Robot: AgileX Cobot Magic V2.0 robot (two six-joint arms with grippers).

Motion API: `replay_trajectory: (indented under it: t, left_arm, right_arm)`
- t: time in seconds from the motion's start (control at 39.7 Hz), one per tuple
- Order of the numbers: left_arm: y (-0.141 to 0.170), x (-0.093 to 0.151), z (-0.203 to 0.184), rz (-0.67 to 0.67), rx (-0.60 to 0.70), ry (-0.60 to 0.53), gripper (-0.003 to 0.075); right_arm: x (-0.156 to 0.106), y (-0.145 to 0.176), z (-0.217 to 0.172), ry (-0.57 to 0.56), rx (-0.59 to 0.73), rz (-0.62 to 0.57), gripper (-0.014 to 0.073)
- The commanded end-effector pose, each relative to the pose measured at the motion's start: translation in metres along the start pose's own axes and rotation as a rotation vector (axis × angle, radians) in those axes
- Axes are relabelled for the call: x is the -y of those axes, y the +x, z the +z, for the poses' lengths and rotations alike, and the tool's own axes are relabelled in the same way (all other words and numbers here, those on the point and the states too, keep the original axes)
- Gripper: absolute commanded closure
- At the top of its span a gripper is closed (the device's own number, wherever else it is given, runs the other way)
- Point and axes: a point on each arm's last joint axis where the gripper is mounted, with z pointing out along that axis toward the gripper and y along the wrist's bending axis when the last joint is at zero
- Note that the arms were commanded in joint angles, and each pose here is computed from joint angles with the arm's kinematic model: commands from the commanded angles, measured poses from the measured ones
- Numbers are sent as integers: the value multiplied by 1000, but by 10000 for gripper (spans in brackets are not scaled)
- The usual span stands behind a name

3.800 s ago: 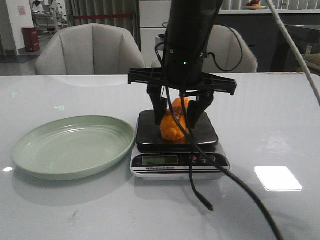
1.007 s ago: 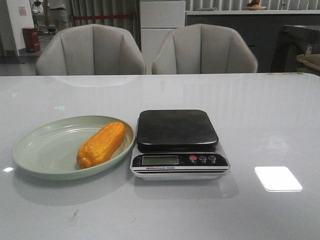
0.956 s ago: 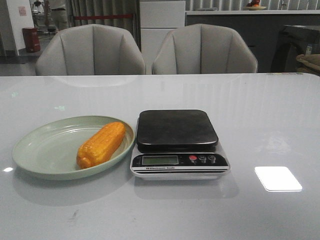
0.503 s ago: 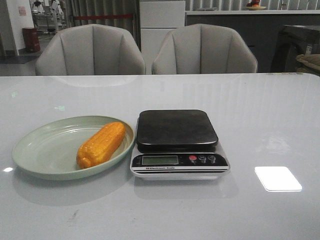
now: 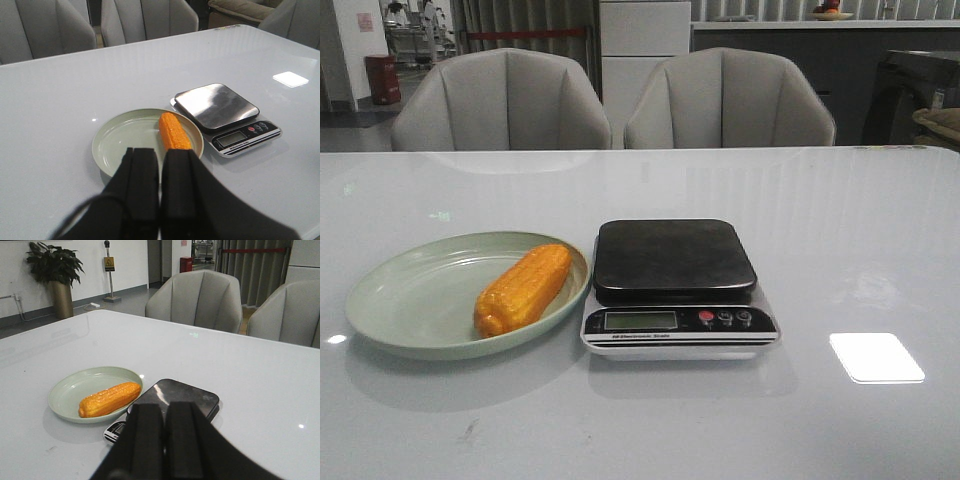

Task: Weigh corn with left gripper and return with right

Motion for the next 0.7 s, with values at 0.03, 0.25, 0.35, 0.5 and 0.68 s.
replay_trajectory:
  t: [0.03,0.25,0.35,0.5,0.68]
  left_arm:
    - [-15,0,-3,-8,90,7,607]
    - [-15,0,-3,-8,90,7,607]
    - [-15,0,-3,-8,90,7,607]
    - [-14,0,-2,-8,88,7,607]
    - [-2,-1,7,-13,81,-20,607]
  right_arm:
    - [-1,-15,0,-6,90,-19,453]
    - [-1,-15,0,-6,90,-19,453]
    - [-1,-15,0,-6,90,-19,453]
    - [-1,-15,0,-6,90,-19,453]
    - [-1,-15,0,-6,90,-19,453]
